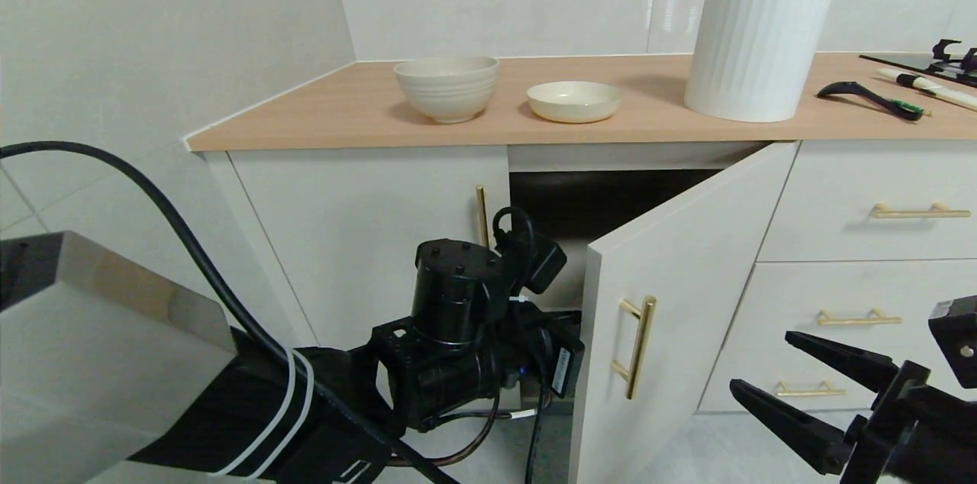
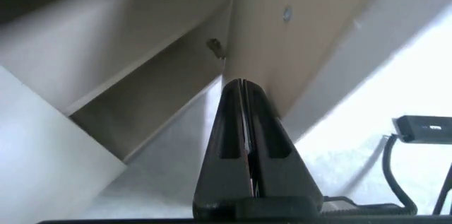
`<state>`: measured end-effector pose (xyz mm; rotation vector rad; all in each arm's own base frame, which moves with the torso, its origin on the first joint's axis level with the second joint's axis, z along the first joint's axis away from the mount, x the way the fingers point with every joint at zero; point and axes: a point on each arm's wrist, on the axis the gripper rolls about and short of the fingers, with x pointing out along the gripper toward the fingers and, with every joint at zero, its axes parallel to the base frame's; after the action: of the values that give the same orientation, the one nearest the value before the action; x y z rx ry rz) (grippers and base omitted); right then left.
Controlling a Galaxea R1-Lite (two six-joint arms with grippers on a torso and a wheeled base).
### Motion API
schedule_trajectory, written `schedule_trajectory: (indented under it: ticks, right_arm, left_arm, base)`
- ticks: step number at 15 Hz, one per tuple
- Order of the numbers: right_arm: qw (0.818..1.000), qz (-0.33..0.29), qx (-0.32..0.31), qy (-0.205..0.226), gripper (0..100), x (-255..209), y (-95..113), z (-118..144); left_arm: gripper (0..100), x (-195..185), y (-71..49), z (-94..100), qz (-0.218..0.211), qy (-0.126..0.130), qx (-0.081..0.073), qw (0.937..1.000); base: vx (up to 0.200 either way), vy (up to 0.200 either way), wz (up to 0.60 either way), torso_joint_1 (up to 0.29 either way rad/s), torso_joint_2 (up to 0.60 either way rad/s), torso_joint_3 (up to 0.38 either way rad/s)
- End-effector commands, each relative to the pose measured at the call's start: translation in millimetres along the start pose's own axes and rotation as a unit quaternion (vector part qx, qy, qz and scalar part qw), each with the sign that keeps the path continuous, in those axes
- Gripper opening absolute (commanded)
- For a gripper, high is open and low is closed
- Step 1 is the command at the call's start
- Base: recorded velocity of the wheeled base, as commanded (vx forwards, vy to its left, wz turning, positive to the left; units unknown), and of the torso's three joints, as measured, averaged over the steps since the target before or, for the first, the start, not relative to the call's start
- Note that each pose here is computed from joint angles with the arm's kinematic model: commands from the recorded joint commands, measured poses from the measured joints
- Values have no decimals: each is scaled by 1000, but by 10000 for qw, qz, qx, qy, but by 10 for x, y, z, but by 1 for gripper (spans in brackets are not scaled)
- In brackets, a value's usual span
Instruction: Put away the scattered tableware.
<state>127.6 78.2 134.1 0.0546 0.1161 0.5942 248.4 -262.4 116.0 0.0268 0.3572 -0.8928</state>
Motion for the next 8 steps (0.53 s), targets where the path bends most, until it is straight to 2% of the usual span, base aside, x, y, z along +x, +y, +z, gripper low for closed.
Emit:
schedule_trajectory:
  ticks: [1,2,4,5,8]
  right_arm:
    - [9985,368,-42,-407,100,-116,105,116]
    - [9975,520,-50,-479,100,-152,145,134]
    - [9861,1300,-58,-1031,100,-346,286,283]
    - [9826,1435,-39,-1177,100,-411,308,352]
    - [9743,1836,-35,-1306,100,-598,311,470]
  left_arm:
    - [0,28,-83,-25,-112,41,-44,9999]
    - [0,35,-134,-18,-179,29,-89,9998]
    - [0,81,-247,6,-329,8,-137,9994]
    - [0,106,-274,1,-364,21,-133,9992]
    - [0,181,-381,-94,-497,170,-151,9985]
  base:
    - [0,0,0,0,0,0]
    - [0,0,0,0,0,0]
    - [0,0,0,0,0,0]
    - [0,0,0,0,0,0]
    - [0,0,0,0,0,0]
